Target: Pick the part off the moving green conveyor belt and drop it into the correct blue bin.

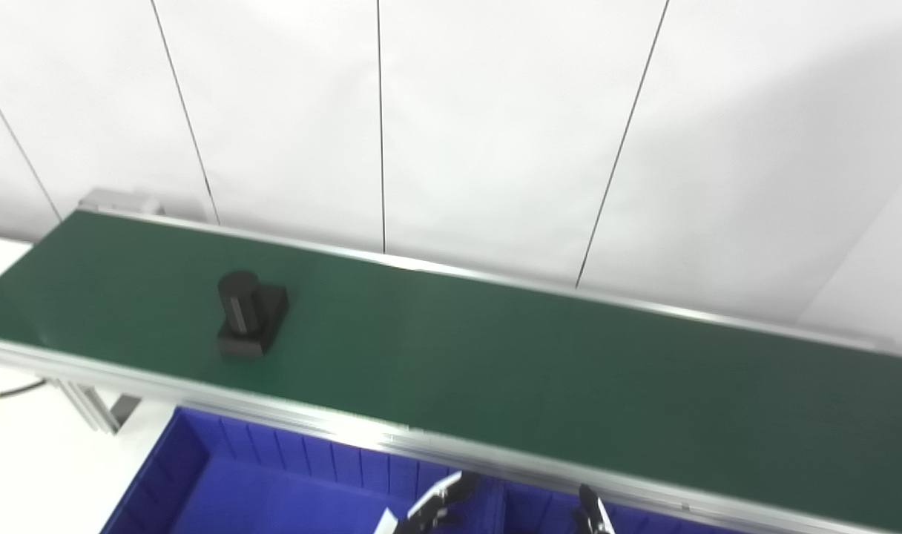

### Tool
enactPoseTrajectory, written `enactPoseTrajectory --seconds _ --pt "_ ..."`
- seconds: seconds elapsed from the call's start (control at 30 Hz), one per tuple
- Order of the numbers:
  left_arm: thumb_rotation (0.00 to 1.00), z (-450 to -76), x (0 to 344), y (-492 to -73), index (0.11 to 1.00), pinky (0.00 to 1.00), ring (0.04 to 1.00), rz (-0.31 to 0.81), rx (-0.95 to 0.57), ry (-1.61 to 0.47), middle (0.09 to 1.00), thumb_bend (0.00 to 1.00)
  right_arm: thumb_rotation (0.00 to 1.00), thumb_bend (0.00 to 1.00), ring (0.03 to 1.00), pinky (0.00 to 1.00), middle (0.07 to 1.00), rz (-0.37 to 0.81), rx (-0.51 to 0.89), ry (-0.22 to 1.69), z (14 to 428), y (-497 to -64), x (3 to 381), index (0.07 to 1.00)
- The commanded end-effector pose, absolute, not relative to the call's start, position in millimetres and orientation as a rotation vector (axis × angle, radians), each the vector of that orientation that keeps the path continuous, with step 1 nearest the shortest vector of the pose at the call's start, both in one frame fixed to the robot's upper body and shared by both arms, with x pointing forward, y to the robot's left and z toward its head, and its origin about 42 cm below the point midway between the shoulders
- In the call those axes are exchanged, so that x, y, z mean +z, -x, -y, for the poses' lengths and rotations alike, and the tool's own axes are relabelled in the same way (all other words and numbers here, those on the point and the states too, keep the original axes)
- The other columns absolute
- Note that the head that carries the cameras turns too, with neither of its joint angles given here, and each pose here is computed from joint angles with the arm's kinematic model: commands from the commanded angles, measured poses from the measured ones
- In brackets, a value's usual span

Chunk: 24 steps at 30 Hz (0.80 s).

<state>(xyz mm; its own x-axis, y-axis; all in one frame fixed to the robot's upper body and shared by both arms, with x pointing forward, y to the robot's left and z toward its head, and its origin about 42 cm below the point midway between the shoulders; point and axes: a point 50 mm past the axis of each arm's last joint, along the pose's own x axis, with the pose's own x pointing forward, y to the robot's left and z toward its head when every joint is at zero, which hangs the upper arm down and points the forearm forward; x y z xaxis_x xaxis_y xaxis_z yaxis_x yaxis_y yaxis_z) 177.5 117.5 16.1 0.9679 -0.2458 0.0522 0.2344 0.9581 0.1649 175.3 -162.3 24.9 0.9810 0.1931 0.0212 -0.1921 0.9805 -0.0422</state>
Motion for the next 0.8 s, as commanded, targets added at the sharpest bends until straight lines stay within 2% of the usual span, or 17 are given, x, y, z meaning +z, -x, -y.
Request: enactPoseTrajectory --seconds 0.0,0.1,0.3,0.77 --pt "0.95 -115 28 -184 0.843 0.76 0.851 0.143 -0.243 -0.124 0.855 0.79 0.97 0.86 0.971 0.97 0.996 0.115 0.207 0.027 160 -178 39 0.978" --pt "0.97 -117 27 -185 0.846 0.75 0.846 0.151 -0.236 -0.146 0.851 0.82 0.97 0.9 0.971 0.97 0.987 0.139 0.192 0.032 160 -178 45 0.968" --pt "0.96 -119 29 -187 0.851 0.75 0.849 0.159 -0.235 -0.147 0.853 0.78 0.98 0.92 1.0 1.0 1.0 0.181 0.176 0.03 163 -179 57 0.977" --pt "0.95 -123 34 -187 0.852 0.76 0.849 0.165 -0.234 -0.128 0.853 0.8 1.0 0.93 0.973 0.96 0.989 0.267 0.129 0.039 172 -184 80 0.994"
